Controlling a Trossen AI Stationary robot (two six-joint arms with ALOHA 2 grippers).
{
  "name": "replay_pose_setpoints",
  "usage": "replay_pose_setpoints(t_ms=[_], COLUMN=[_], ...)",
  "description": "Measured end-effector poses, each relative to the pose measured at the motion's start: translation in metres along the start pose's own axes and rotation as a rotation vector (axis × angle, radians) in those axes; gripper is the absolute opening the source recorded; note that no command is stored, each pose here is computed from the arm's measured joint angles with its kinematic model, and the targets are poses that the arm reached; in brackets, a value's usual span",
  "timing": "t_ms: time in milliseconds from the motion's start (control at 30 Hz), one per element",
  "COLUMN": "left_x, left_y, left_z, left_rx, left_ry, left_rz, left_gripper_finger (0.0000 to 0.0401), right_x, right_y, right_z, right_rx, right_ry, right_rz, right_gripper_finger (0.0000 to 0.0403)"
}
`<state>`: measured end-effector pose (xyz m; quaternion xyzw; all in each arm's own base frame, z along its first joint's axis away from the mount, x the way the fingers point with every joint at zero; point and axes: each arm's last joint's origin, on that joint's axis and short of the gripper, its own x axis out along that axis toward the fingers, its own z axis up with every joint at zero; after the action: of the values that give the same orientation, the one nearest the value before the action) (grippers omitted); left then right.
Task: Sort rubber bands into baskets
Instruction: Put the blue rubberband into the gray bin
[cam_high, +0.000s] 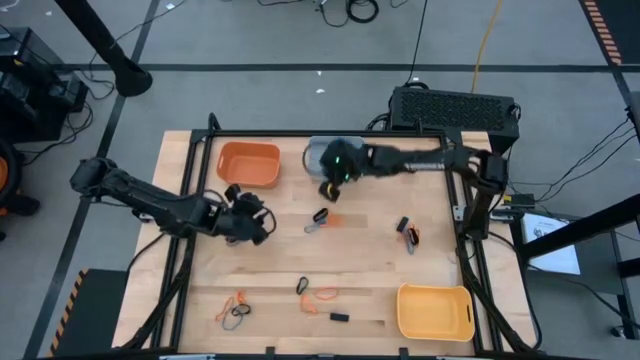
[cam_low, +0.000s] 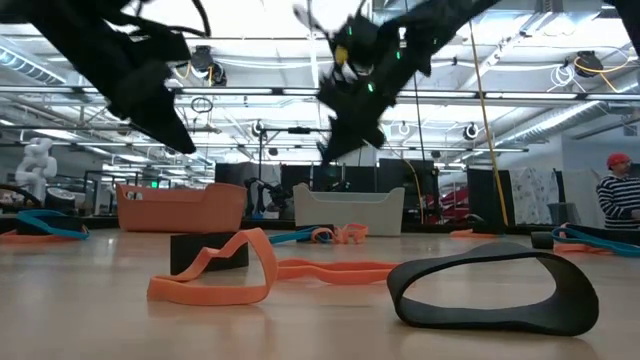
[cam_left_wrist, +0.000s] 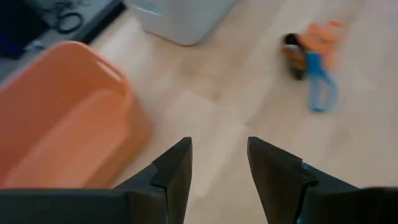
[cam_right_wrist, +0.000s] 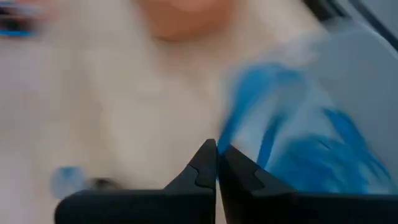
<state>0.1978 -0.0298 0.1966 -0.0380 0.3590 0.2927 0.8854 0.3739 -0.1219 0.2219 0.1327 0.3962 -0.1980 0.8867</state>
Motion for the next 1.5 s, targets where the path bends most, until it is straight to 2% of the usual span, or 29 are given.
replay_pose_setpoints(t_ms=[167,233,333,600,800,933,1067,1167,1300,1400,1500], left_x=[0.004,-0.001,-0.013,-0.037,-0.042,-0.042,-0.041,-0.041,-0.042,-0.042,-0.042], left_y=[0.018,0.025,0.036,0.054,0.047,0.040,0.037,0.036,0.035,0.034,0.034], left_z=[0.004,0.001,-0.003,-0.009,-0.004,-0.002,-0.003,-0.003,-0.002,-0.002,-0.001], left_rx=[-0.020,-0.035,-0.075,-0.157,-0.116,-0.083,-0.052,-0.029,-0.002,0.023,0.054], left_ry=[-0.048,-0.094,-0.162,-0.269,-0.300,-0.293,-0.283,-0.286,-0.297,-0.298,-0.304], left_rz=[0.135,0.182,0.191,0.075,-0.053,-0.145,-0.167,-0.172,-0.196,-0.202,-0.198], left_gripper_finger=[0.0163,0.0163,0.0164,0.0164,0.0164,0.0164,0.0164,0.0164,0.0164,0.0164,0.0164], right_x=[0.006,0.006,0.005,0.005,0.005,0.004,0.001,-0.008,-0.032,-0.052,-0.070], right_y=[-0.049,-0.058,-0.066,-0.067,-0.071,-0.076,-0.081,-0.080,-0.065,-0.038,-0.004], right_z=[-0.002,-0.002,-0.001,-0.001,-0.002,-0.004,-0.007,-0.001,0.007,0.008,-0.003], right_rx=[0.125,0.153,0.174,0.177,0.186,0.235,0.259,0.258,0.234,0.229,0.187], right_ry=[0.060,0.062,0.056,0.056,0.072,0.090,0.135,0.192,0.361,0.510,0.666], right_rz=[-0.089,-0.103,-0.115,-0.119,-0.130,-0.141,-0.156,-0.164,-0.151,-0.082,-0.043], right_gripper_finger=[0.0000,0.0000,0.0002,0.0023,0.0045,0.0072,0.0100,0.0117,0.0127,0.0127,0.0127])
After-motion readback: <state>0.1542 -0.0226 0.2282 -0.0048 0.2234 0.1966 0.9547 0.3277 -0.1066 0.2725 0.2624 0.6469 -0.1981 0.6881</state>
